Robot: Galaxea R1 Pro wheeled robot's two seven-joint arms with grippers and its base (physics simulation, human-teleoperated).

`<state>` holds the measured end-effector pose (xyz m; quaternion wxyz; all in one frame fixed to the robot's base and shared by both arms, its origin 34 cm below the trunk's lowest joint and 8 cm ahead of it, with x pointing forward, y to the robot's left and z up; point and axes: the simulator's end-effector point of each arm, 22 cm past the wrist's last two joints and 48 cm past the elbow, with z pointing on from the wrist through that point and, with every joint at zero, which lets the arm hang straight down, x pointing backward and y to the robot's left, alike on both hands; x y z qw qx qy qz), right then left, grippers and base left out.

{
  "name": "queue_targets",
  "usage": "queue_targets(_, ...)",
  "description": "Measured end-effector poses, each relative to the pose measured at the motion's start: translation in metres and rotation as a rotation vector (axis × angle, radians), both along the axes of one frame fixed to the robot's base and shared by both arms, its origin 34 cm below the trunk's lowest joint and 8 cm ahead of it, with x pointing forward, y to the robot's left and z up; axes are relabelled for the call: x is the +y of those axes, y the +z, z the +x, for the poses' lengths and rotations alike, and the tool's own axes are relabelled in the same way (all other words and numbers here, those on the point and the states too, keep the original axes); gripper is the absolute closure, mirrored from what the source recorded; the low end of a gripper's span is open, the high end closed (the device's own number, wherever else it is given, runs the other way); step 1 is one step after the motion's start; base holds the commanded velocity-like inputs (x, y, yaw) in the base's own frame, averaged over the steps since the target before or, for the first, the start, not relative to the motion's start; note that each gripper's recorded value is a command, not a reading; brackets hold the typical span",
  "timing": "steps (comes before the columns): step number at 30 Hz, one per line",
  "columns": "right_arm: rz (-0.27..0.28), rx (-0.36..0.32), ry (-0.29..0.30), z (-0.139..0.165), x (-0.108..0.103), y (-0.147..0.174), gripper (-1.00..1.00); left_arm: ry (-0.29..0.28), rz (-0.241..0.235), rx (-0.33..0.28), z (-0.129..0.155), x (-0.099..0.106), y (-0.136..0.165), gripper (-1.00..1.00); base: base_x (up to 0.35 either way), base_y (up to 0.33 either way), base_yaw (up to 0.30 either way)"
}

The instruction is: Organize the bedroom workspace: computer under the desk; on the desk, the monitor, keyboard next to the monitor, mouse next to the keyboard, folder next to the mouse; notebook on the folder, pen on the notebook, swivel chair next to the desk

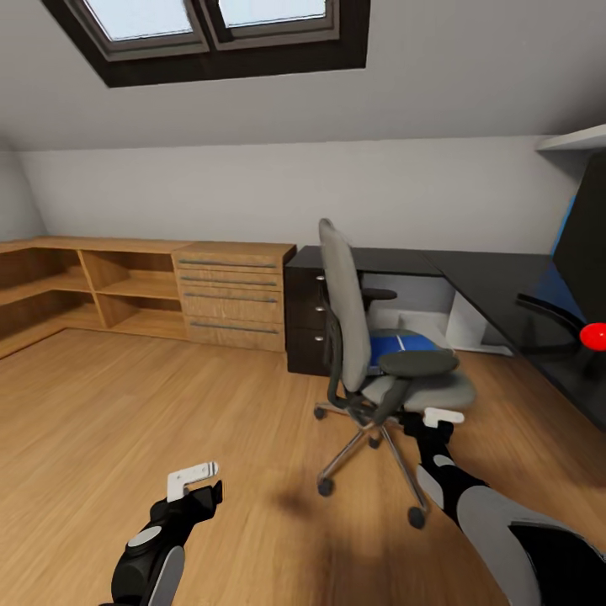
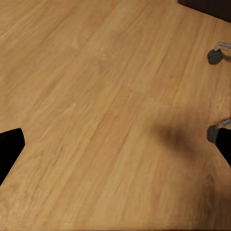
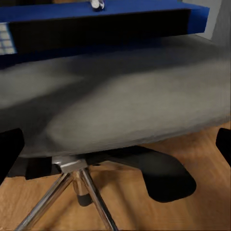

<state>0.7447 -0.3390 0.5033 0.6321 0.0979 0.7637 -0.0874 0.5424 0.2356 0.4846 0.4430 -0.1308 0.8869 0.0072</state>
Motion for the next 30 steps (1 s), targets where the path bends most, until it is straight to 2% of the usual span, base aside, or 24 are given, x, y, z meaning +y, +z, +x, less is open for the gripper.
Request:
queue_targets(8, 0.006, -0.005, 0.010, 0.001, 0.009, 0.003, -1.00, 0.000, 0.000, -0.005, 0.000, 0.000, 0.002, -1.00, -0.012, 0.000, 0.256)
queue_targets(20, 0.007, -0.017, 0.007, 0.001, 0.008, 0.010, -1.00, -0.002, 0.002, -0.001, -0.001, -0.001, 0.001, -1.00, 0.000, 0.000, 0.251)
queue_targets(24, 0.000, -0.020, 0.009, 0.001, 0.006, 0.012, -1.00, -0.003, 0.002, -0.002, -0.001, -0.001, 0.001, -1.00, 0.000, 0.000, 0.036)
queue_targets(30, -0.003, -0.024, 0.006, 0.001, 0.003, 0.015, -1.00, -0.003, 0.002, -0.005, -0.001, -0.001, 0.003, -1.00, 0.000, 0.000, -0.199)
